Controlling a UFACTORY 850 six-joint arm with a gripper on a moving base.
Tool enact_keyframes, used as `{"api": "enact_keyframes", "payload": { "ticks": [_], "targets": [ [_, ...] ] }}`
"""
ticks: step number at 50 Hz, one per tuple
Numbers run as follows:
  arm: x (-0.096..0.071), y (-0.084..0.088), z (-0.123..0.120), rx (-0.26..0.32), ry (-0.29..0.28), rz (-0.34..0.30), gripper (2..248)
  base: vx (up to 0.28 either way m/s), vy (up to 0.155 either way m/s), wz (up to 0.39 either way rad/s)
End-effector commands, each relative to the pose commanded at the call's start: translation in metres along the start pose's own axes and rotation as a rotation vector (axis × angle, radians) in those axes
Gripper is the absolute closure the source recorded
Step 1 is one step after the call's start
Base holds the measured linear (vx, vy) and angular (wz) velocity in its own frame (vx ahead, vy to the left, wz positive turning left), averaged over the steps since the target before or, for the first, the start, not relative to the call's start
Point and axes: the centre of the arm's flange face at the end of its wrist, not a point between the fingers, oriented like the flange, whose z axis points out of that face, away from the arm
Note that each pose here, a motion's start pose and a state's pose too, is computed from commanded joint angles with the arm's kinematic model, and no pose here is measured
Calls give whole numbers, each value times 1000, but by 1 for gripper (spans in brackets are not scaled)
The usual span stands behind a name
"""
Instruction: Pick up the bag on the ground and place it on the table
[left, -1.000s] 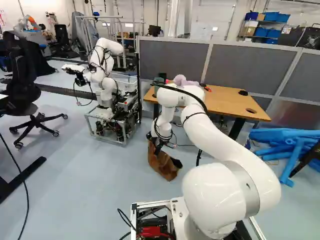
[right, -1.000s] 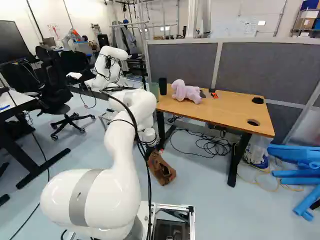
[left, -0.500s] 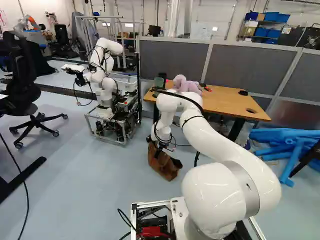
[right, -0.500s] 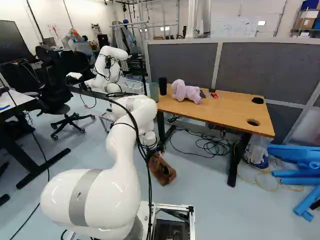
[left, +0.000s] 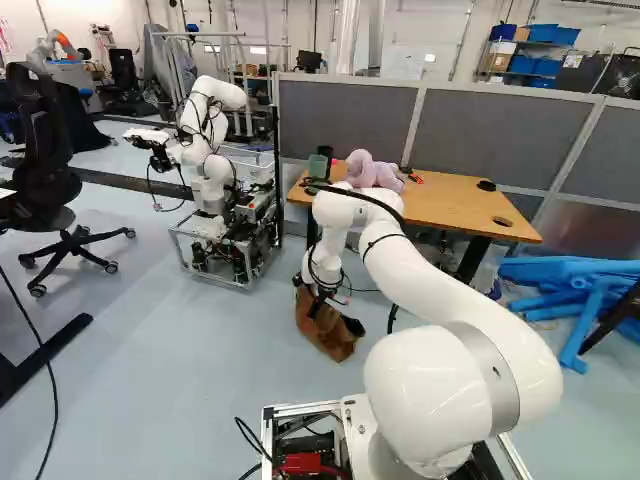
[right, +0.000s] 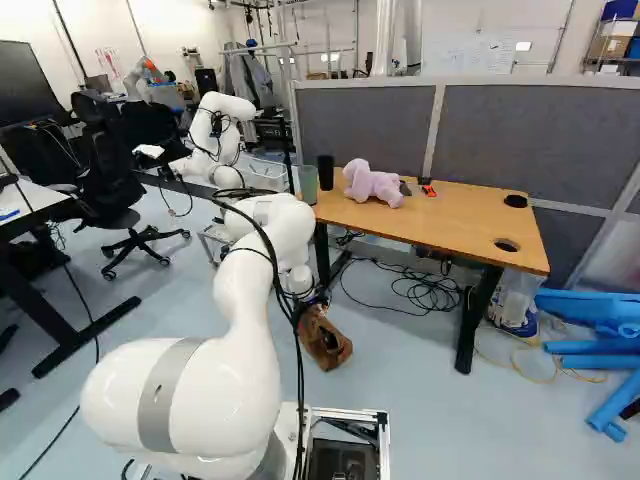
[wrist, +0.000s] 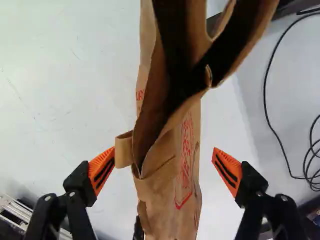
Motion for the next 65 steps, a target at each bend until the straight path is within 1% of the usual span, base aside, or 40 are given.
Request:
{"api": "enact_keyframes", "payload": {
  "ticks": [5,6,10,11,15,16,20,21,26,27,31,32,60,65],
  "targets": [
    [0,0,0,0,0,0,6,0,0,0],
    [0,0,0,0,0,0,41,0,0,0],
    [0,0,0,0,0,0,41,0,0,0],
    [0,0,0,0,0,0,79,0,0,0],
    [0,0,0,0,0,0,79,0,0,0],
    [0,0,0,0,0,0,118,0,0,0],
    [0,0,0,0,0,0,118,0,0,0],
    [0,0,0,0,0,0,156,0,0,0],
    [0,0,0,0,0,0,156,0,0,0],
    [0,0,0,0,0,0,194,0,0,0],
    [0,0,0,0,0,0,194,0,0,0],
    [0,0,0,0,0,0,227,0,0,0],
    [0,0,0,0,0,0,229,0,0,0],
    [0,0,-4,2,-3,0,229,0,0,0]
  ]
}}
